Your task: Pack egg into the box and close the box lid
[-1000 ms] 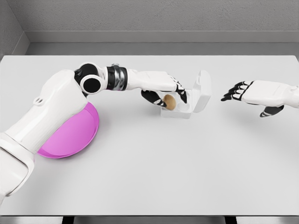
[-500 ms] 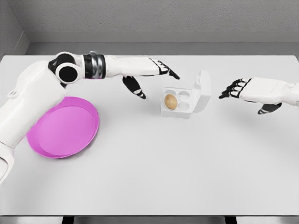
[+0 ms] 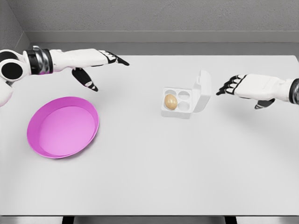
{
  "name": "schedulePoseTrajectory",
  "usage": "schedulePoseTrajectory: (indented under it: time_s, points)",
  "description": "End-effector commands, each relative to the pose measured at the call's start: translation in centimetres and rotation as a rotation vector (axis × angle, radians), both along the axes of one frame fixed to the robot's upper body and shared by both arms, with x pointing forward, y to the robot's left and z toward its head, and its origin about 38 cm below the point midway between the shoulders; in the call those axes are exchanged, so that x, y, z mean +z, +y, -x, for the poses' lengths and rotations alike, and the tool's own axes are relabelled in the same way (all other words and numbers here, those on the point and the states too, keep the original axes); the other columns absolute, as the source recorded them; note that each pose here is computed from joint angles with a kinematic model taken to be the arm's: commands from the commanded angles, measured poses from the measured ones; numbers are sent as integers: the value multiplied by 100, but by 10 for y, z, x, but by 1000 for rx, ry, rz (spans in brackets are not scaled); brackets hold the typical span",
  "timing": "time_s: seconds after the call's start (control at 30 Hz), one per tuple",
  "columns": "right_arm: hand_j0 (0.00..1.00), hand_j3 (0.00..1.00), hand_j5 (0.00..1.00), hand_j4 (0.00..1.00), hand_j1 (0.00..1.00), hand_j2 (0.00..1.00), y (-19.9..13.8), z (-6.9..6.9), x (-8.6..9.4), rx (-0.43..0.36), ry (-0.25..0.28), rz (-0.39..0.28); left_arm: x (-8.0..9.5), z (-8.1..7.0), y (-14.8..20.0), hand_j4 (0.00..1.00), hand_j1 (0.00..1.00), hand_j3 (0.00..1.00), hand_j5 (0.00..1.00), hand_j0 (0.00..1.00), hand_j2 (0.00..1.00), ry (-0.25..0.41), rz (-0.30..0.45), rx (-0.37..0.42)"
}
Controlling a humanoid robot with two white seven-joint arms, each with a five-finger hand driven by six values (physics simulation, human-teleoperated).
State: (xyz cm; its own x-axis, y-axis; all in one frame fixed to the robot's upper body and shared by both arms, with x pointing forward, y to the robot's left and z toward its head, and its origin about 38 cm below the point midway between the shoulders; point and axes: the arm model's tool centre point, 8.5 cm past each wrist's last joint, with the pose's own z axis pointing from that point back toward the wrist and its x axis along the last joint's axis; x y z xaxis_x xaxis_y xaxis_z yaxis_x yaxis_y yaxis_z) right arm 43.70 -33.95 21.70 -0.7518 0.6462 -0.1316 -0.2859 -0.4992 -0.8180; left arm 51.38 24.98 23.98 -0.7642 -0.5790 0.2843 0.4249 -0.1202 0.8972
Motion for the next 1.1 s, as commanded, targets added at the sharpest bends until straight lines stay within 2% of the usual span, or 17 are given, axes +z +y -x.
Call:
schedulePoseTrajectory:
  time_s: [0.0,0.23,0.33,0.67,0.83,0.97,1.07]
  points:
    - [100,100,100,100,100,100,3,-1,-5,0,4,11,3,1,14,100,100,100,100,100,100,-1,-6,25]
    - [100,100,100,100,100,100,8,-7,-8,0,8,-2,3,1,16,100,100,100,100,100,100,0,-8,28]
    - [100,100,100,100,100,100,21,-9,-11,30,15,3,2,1,15,100,100,100,100,100,100,1,-7,26]
    - [100,100,100,100,100,100,27,-10,5,51,-17,-17,1,1,16,100,100,100,100,100,100,4,-9,29]
    - [100,100,100,100,100,100,41,-4,19,98,-53,-30,1,1,15,100,100,100,100,100,100,4,-8,29]
    - [100,100,100,100,100,100,58,5,24,158,-75,-34,-1,1,15,100,100,100,100,100,100,6,-9,28]
    - [100,100,100,100,100,100,60,6,23,164,-72,-35,-2,1,15,100,100,100,100,100,100,10,-9,29]
